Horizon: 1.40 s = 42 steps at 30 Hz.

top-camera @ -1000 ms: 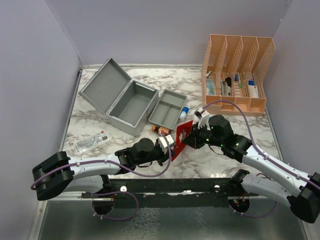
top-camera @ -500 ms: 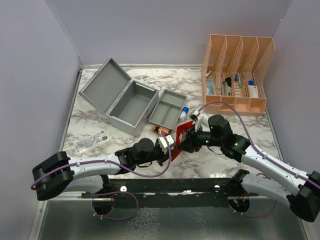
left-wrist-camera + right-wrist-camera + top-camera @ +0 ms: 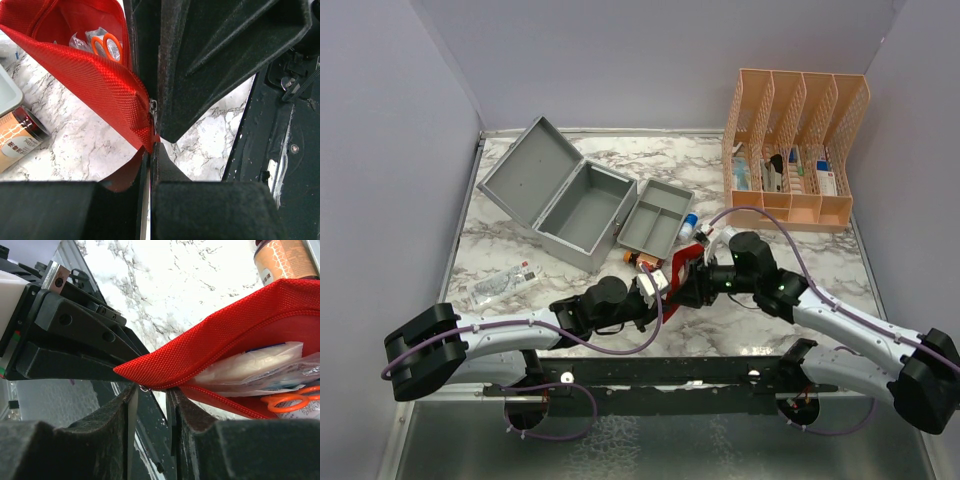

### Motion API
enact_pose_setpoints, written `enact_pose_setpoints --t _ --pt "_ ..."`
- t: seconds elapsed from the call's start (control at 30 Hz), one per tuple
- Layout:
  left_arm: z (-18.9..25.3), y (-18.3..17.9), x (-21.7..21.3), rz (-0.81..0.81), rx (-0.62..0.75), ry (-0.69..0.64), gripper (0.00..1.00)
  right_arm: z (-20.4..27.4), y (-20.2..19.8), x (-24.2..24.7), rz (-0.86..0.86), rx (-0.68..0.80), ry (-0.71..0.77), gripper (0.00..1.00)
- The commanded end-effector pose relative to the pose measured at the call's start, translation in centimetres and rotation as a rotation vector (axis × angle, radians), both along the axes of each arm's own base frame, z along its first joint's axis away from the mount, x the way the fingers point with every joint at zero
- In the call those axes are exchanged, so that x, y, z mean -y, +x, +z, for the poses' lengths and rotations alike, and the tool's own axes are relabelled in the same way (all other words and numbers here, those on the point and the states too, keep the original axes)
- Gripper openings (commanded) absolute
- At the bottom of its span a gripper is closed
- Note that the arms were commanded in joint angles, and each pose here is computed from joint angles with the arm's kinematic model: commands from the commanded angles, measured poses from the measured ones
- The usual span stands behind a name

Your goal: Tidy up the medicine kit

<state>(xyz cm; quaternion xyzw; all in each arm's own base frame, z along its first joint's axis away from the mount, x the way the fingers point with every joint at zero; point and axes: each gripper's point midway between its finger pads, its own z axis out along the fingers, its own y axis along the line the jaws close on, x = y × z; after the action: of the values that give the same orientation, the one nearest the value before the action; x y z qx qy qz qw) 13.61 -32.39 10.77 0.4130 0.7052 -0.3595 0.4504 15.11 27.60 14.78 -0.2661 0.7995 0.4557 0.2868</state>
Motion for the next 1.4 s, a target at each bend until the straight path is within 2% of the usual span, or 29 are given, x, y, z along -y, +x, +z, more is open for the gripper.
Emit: enact_pose_setpoints --t 0.0,0.37,0.43,0.5,0.57,0.67,0.73,0.9,1.03,1.23,1.37 --pt "2.6 0.1 1.0 -0.020 0.036 -0.072 0.00 1.2 -0.6 -1.2 0.048 0.007 0.086 0.30" --pt "2.4 0.0 0.8 -0.016 0.031 -0.071 0.00 0.7 0.4 -1.0 -0.033 -0.015 0.077 0.17" --pt "2.5 0.0 0.7 -0.015 0.032 -0.073 0.00 0.9 0.3 -1.1 -0.030 -0.018 0.084 0.20" --pt "2.6 0.0 0.7 -0.015 0.033 -0.074 0.00 0.9 0.3 -1.2 -0.031 -0.024 0.091 0.30" --pt "2.6 0.0 0.8 -0.017 0.032 -0.075 0.00 0.8 0.4 -1.3 -0.041 -0.036 0.092 0.35" --pt "2.6 0.1 0.8 -0.016 0.034 -0.073 0.00 0.4 0.8 -1.3 -0.073 -0.058 0.072 0.36" --pt "2.5 0.1 0.8 -0.017 0.035 -0.070 0.00 0.4 1.2 -1.1 -0.106 -0.063 0.065 0.31" --pt "2.2 0.1 0.7 -0.011 0.033 -0.063 0.00 0.9 1.7 -0.6 -0.161 -0.045 0.072 0.12" --pt "2.0 0.3 0.3 0.006 0.035 -0.061 0.00 0.9 2.1 0.3 -0.216 -0.035 0.041 0.01" --pt "1.7 0.4 -0.3 0.025 0.028 -0.060 0.00 0.7 2.5 1.8 -0.266 -0.002 -0.032 0.01" --pt "1.3 0.4 -0.6 0.031 0.028 -0.050 0.00 0.7 2.1 1.8 -0.205 0.018 -0.076 0.01"
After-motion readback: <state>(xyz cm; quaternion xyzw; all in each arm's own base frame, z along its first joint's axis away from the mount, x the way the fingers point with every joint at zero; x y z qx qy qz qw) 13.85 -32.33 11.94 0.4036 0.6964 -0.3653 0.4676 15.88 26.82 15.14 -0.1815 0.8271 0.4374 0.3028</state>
